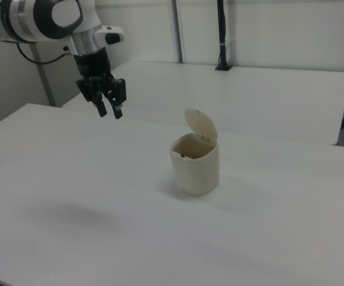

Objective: Close the trash bin
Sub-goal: 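Move the gripper from its start pose toward the open cream bin lid, then lower the gripper onto the raised lid and push it down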

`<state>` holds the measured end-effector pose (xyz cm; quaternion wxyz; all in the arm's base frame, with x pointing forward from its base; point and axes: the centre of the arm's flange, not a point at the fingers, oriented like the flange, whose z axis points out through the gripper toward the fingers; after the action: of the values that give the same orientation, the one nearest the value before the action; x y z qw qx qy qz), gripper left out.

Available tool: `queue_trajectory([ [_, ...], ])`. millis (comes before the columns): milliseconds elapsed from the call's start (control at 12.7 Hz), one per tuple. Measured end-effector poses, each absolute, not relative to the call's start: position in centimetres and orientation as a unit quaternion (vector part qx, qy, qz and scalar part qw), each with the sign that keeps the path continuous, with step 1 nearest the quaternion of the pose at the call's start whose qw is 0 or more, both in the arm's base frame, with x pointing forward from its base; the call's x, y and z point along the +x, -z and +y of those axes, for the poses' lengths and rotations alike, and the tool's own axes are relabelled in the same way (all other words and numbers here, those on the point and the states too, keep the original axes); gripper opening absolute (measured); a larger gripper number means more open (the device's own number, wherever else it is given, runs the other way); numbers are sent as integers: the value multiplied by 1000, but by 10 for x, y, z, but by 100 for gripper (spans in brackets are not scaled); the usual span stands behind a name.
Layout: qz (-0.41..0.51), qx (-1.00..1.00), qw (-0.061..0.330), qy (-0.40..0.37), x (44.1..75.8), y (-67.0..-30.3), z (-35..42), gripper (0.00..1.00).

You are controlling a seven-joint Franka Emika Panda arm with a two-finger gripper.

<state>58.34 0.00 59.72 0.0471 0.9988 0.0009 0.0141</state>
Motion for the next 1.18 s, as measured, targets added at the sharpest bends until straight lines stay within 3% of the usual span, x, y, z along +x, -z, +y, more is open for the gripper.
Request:
queue_trajectory([
  [315,9,999,47,-12,583,-595,0,1],
  [551,8,998,47,-29,589,-595,-1,1],
  [786,-21,994,48,-91,616,-586,-39,1],
  [1180,-138,955,46,-260,666,-581,-119,1],
])
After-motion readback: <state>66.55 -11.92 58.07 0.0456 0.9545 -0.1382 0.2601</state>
